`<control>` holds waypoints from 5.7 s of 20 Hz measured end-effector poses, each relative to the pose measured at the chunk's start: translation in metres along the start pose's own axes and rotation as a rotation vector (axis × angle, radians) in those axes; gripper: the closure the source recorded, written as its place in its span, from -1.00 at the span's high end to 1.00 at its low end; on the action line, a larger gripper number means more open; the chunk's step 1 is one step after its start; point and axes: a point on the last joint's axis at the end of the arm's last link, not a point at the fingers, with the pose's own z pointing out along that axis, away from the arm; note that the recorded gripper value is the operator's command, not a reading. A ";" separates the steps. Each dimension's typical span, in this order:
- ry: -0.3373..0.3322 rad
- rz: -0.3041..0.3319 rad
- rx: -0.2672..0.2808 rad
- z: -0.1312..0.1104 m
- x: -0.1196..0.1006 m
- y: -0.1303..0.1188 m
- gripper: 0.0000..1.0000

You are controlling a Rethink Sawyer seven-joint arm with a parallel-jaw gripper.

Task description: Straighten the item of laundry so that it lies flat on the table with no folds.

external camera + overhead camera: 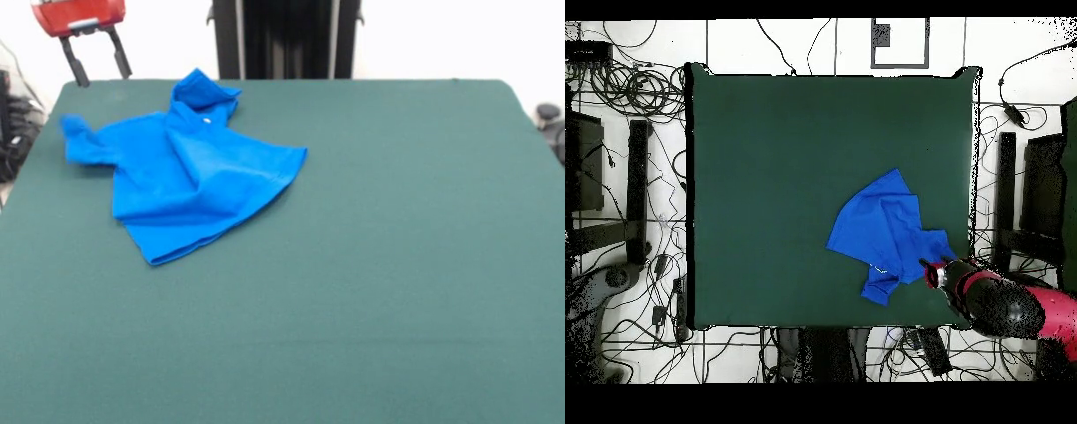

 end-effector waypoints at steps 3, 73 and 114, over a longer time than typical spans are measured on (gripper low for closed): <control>-0.010 0.001 0.002 0.000 -0.001 -0.001 1.00; -0.013 -0.248 0.101 0.015 0.101 0.275 1.00; -0.128 0.366 0.194 -0.003 0.154 0.202 1.00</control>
